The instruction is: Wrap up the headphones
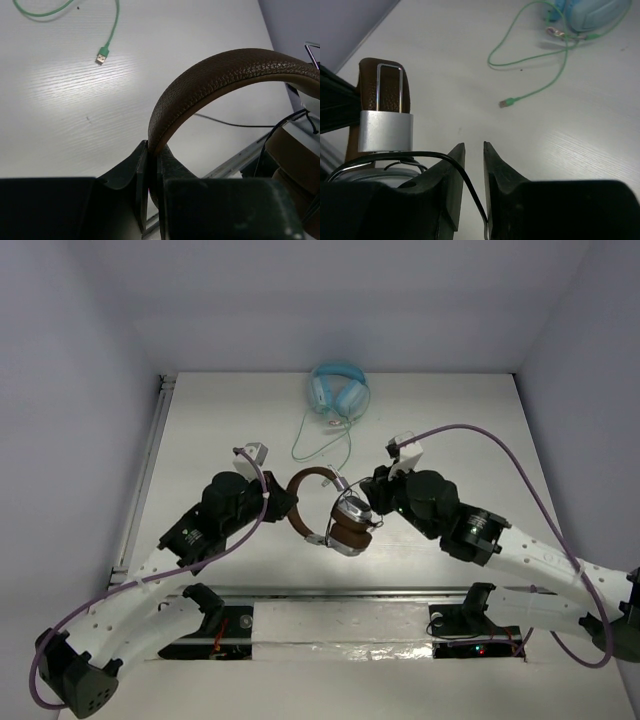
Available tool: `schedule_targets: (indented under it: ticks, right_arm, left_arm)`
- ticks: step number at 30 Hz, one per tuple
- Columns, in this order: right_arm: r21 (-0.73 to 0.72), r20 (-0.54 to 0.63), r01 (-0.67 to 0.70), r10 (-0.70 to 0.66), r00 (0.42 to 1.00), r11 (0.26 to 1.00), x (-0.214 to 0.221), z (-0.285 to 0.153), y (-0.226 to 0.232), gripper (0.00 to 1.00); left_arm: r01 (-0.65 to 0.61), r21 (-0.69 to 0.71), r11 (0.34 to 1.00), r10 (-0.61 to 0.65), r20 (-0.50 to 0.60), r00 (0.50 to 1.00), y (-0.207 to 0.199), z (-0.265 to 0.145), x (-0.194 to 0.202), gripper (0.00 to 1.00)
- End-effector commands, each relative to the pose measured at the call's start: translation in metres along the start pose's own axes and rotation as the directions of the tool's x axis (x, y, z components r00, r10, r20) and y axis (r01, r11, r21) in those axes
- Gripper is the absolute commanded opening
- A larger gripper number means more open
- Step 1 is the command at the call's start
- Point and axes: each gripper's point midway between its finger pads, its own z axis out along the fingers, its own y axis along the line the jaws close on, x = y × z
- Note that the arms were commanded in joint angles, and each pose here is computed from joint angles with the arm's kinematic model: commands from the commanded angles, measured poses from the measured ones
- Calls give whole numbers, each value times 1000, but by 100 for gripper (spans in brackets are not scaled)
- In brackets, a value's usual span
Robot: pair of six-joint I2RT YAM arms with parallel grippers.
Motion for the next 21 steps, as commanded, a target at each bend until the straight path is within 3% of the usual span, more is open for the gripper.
schedule_targets:
  ticks: [1,6,9,21]
  right_arm:
    - [-204,84,-81,100,991,976,-15,1,33,28]
    - [-215,108,-128,154,982,968,0,14,33,28]
    - [-256,142,-148,188,972,955,1,18,33,34]
    - [-334,142,-167,224,964,928,29,31,40,34]
  left_arm:
    - [-4,217,976,-22,115,993,-52,-17,-44,0]
    - [30,249,968,-71,158,985,-59,-24,-64,0]
    - [38,261,965,-87,180,980,-63,-29,-74,0]
    - [53,360,932,-162,280,946,-92,-45,-118,0]
